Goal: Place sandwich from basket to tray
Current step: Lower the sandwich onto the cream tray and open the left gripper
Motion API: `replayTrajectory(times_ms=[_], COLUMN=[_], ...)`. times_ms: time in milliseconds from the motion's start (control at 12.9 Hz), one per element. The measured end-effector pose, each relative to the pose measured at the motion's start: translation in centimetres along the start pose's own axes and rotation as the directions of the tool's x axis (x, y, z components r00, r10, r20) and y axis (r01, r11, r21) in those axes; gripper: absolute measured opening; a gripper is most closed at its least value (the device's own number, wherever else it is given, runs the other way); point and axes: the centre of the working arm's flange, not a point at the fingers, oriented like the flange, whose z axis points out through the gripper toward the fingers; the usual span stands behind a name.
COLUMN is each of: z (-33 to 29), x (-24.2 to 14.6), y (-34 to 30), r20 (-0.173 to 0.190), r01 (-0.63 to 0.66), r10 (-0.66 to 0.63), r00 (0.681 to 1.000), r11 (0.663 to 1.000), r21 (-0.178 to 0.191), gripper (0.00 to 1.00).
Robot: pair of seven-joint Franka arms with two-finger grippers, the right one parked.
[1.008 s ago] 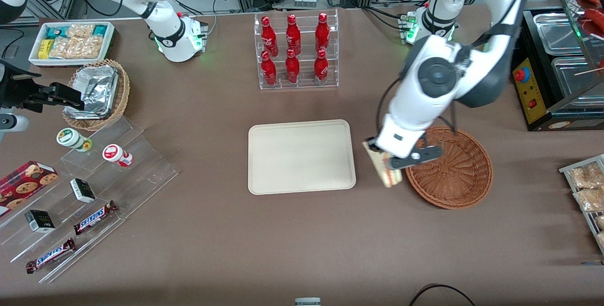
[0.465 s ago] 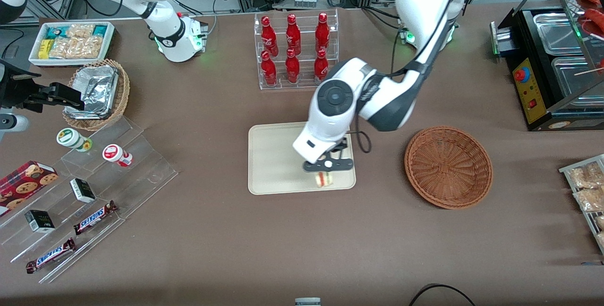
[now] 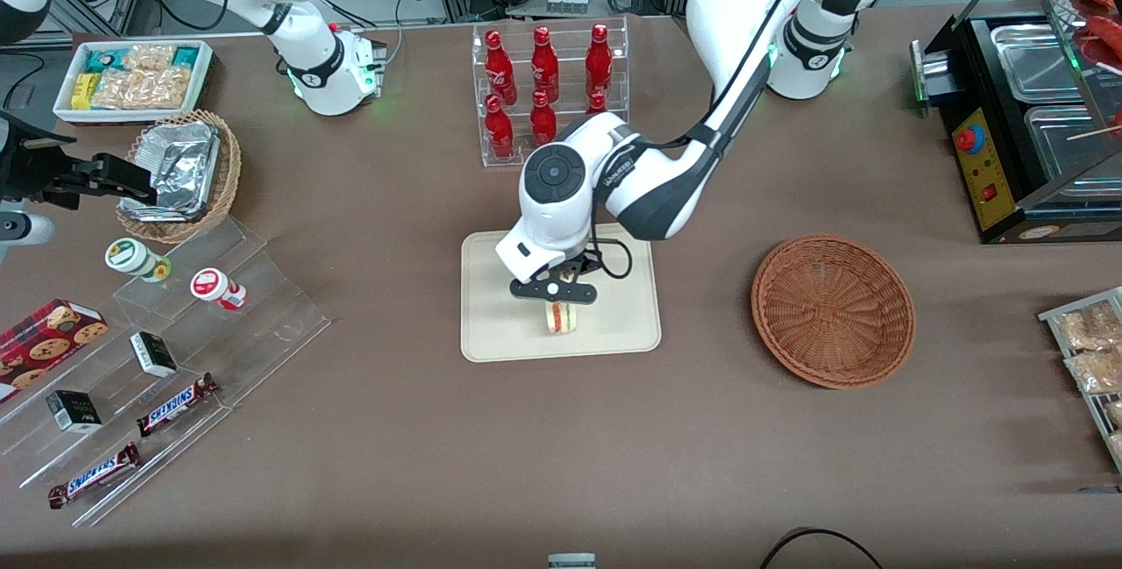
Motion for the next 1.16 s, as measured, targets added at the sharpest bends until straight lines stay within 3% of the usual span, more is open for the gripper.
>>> replayTrajectory(times_ms=[233,1163], z=[2.7,6.9], x=[-0.7,-3.1], y=[0.8,3.4], r20=[0.001,-0.032], r01=[-0.034,0.025], r10=[0.034,-0.025], r00=[0.999,0.999], r11=[0.999,1.0], r21=[0.031,-0.003], gripper=[0.15,0.15])
